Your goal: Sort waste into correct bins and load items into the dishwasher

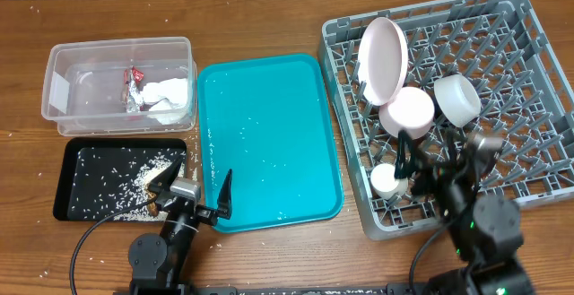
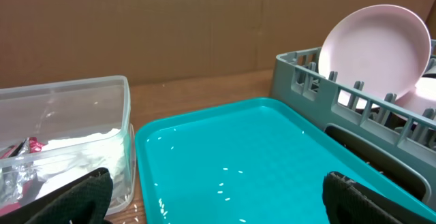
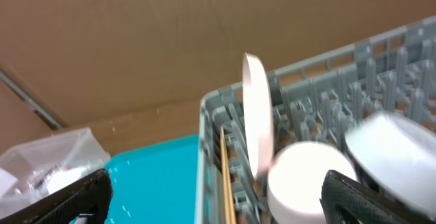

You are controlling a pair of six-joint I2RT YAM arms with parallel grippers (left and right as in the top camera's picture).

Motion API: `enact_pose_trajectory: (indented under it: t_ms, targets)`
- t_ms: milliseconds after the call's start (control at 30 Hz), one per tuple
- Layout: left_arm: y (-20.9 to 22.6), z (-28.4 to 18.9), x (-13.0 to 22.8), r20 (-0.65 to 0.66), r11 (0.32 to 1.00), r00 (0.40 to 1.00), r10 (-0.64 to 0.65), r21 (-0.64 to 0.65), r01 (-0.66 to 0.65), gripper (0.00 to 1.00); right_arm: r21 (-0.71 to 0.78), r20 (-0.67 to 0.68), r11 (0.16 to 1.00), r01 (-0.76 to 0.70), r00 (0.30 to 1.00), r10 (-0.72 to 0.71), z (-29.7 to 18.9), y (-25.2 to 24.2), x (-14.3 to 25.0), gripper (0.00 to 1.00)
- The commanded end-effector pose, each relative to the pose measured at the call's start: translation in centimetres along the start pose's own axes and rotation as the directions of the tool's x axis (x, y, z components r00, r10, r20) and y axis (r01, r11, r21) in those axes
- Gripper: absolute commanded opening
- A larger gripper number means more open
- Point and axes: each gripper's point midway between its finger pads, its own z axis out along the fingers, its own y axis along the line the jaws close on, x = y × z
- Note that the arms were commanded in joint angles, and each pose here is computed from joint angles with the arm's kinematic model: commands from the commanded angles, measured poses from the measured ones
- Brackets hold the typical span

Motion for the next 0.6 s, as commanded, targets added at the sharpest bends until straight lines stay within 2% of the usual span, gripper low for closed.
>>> enact_pose_trajectory:
  t_ms: [0,367,567]
  targets:
    - [0.0,0.0,-0.1,0.007,1.0,1.0,-0.012,0.001,0.012,1.0,-0.009,0.054,1.0,-0.002,0.999,0.003,-0.9,-1.1,1.6,1.0]
    - [0.0,0.0,-0.1,0.007,1.0,1.0,-0.012,0.001,0.012,1.0,0.016,0.186,1.0,-0.025,0.982,0.022,-0.7,-4.4,4.7,1.0]
    - [0.0,0.0,-0.1,0.007,1.0,1.0,-0.012,0.001,0.012,1.0,0.02,0.185,0.999,-0.026,0.983,0.022,-0.6,-4.6,5.0,1.0]
